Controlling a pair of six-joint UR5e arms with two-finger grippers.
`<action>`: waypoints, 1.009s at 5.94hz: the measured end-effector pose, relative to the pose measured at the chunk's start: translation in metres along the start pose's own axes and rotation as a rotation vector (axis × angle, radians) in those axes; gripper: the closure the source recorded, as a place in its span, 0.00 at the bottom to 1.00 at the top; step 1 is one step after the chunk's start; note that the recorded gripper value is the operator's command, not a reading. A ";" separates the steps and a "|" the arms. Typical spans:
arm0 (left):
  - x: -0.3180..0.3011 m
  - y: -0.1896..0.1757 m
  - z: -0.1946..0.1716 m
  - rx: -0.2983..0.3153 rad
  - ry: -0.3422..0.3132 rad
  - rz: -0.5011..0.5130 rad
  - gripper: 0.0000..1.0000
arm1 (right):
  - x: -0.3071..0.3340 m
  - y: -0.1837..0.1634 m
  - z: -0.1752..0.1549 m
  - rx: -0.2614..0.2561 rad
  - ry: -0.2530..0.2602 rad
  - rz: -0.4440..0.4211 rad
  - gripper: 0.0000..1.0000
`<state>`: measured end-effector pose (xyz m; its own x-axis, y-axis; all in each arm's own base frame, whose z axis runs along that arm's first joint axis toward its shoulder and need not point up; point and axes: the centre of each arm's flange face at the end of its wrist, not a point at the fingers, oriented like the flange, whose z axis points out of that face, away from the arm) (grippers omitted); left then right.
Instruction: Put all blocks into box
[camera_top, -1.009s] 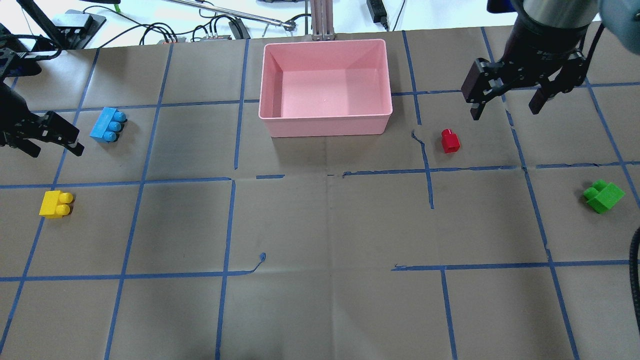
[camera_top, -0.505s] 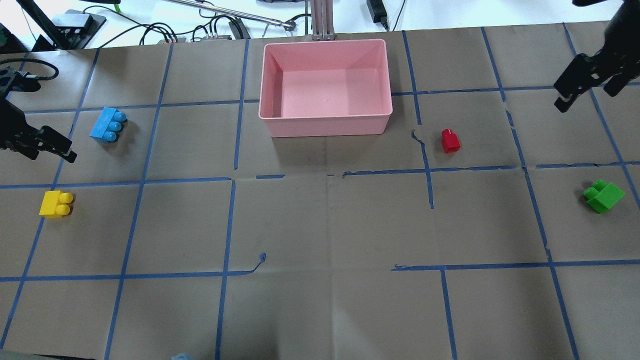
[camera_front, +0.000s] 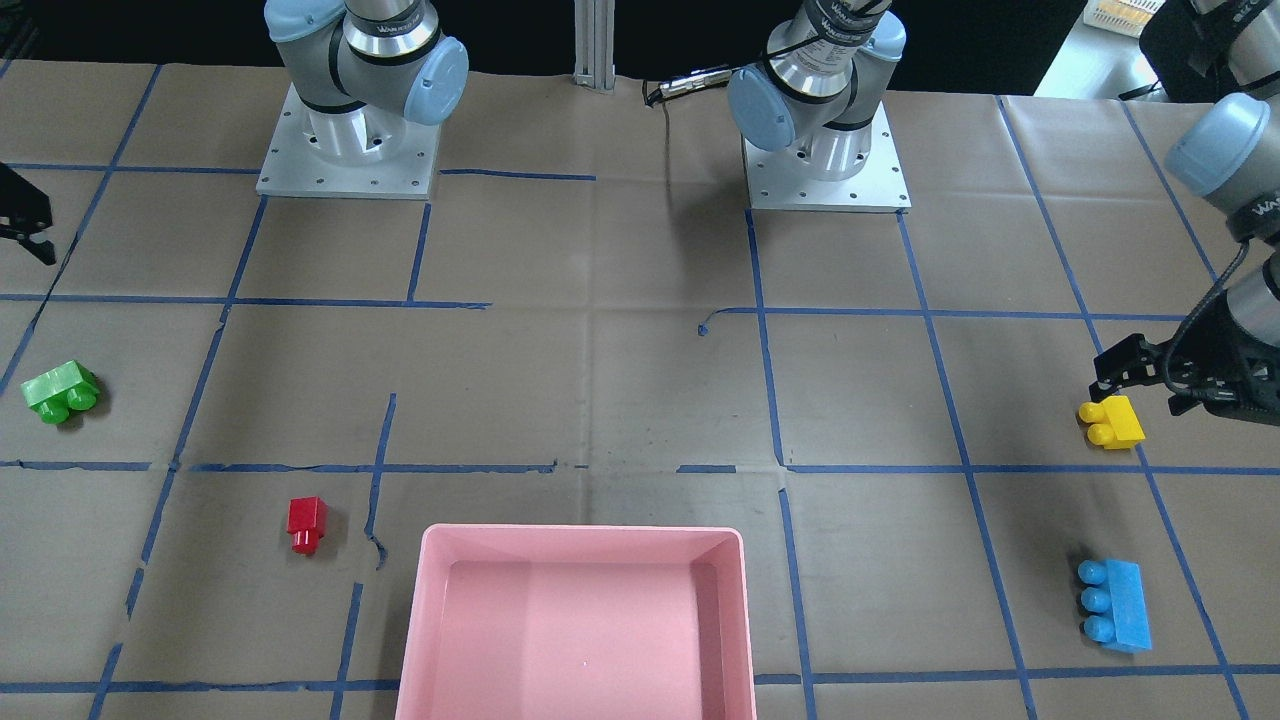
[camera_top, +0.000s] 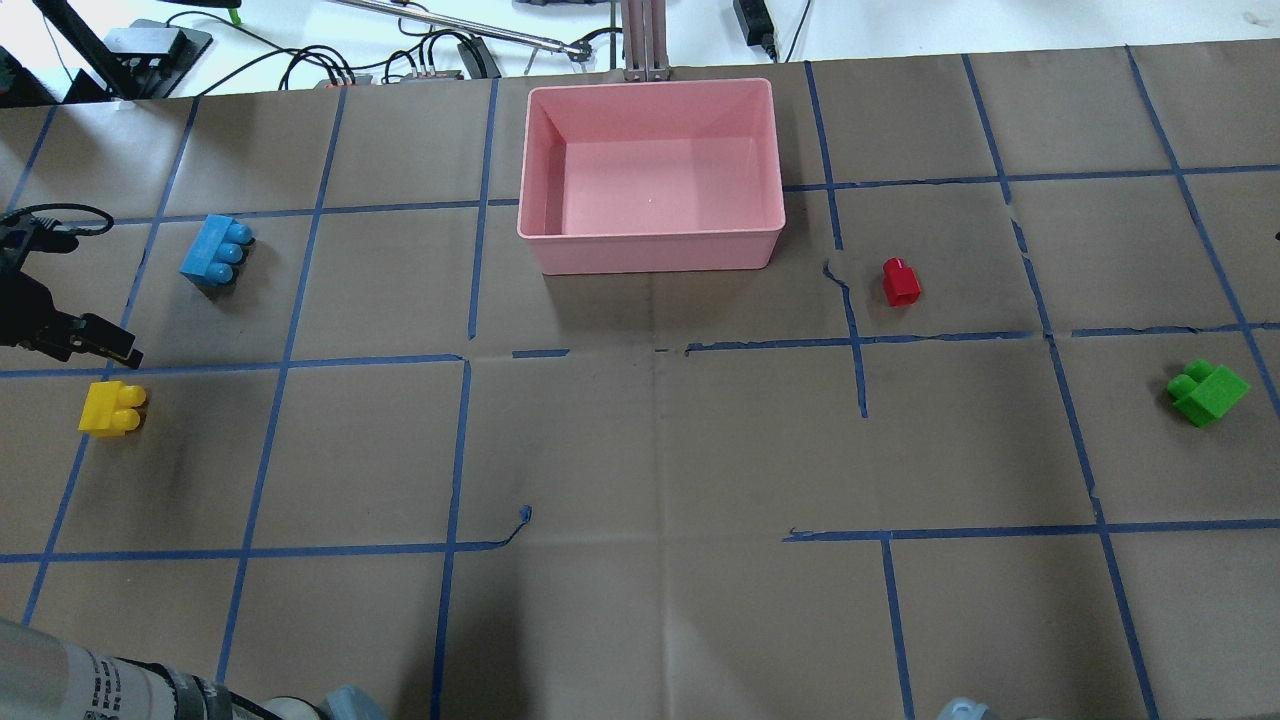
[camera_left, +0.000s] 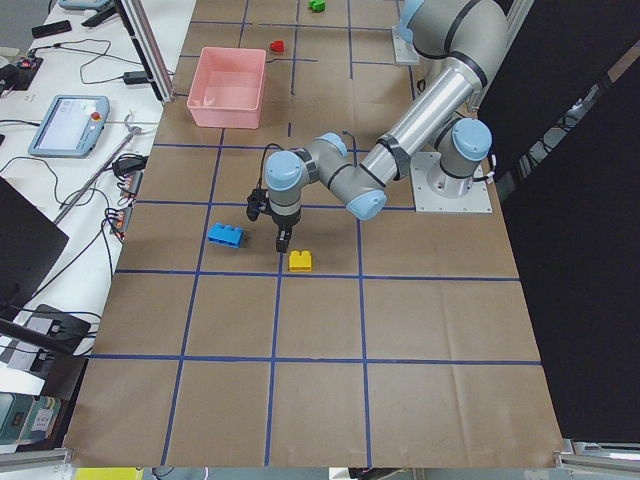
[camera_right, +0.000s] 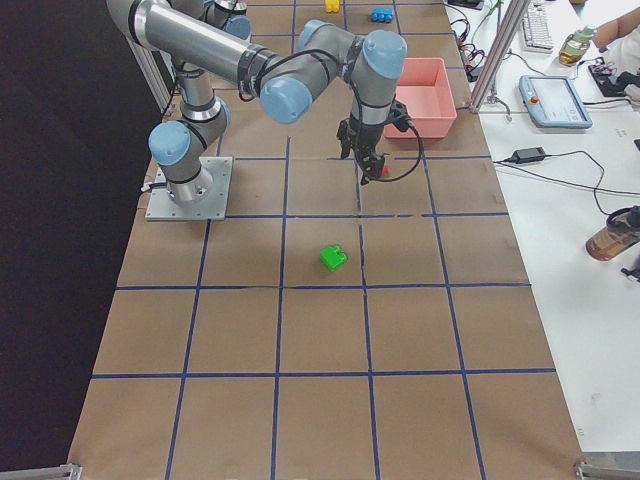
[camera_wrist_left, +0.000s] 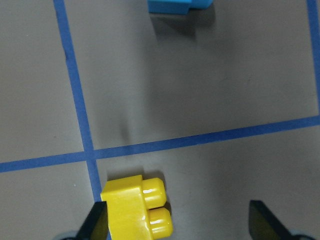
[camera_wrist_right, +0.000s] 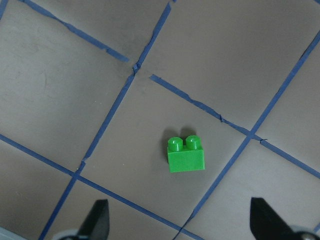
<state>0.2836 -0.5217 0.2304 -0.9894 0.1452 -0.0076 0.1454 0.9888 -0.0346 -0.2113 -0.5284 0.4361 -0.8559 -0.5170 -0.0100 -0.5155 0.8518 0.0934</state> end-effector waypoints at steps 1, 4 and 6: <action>-0.009 0.006 0.025 -0.029 -0.016 -0.005 0.01 | 0.023 0.007 0.035 -0.003 -0.013 -0.007 0.00; -0.018 0.013 0.062 -0.123 -0.028 -0.008 0.65 | 0.031 0.007 0.155 0.011 0.001 -0.047 0.00; -0.018 0.012 0.060 -0.133 -0.022 -0.004 1.00 | 0.026 0.010 0.212 0.007 -0.022 -0.053 0.00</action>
<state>0.3035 -0.5141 0.1697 -0.9894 0.1423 -0.0292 0.1388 0.9854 0.0982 -0.2474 -0.5151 0.2261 -0.8279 -0.5596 -0.0365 -0.5606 0.8237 0.0853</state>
